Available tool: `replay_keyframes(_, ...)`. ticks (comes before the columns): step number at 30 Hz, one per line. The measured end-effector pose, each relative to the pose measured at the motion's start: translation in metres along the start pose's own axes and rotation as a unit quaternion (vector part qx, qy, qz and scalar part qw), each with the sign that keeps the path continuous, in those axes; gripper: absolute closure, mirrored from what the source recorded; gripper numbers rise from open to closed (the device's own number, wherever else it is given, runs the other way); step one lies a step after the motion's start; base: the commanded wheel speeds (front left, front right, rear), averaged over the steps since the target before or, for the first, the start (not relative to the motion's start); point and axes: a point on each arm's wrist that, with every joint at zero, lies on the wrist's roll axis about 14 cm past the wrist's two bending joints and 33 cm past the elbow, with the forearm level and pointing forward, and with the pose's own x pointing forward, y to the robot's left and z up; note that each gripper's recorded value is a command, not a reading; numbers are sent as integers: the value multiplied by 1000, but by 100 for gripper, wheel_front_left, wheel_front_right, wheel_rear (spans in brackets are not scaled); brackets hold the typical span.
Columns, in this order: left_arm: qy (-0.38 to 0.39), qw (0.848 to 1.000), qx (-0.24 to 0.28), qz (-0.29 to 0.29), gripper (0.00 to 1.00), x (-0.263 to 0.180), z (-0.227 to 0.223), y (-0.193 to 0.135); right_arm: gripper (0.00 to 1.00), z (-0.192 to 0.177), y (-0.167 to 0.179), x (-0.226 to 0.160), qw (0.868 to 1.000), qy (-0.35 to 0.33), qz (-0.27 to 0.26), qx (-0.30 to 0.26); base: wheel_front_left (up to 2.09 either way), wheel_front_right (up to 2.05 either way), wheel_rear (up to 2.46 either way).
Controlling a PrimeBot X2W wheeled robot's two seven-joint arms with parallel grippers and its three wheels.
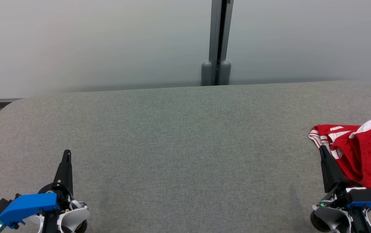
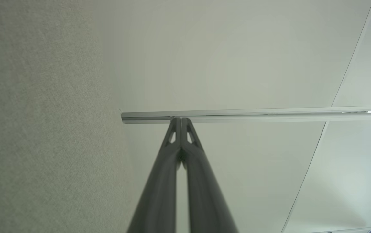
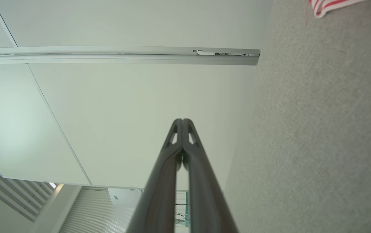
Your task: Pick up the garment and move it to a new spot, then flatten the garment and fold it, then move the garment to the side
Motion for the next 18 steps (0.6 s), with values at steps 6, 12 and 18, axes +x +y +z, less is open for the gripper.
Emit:
replay_keyframes(6, 0, 1000, 0, 0, 100, 0, 0, 0, 100, 0, 0, 0, 1000, 0, 0, 0, 0, 0, 0)
replay_keyframes(12, 0, 1000, 0, 0, 100, 0, 0, 0, 100, 0, 0, 0, 1000, 0, 0, 0, 0, 0, 0)
replay_keyframes(18, 0, 1000, 0, 0, 100, 0, 0, 0, 100, 0, 0, 0, 1000, 0, 0, 0, 0, 0, 0)
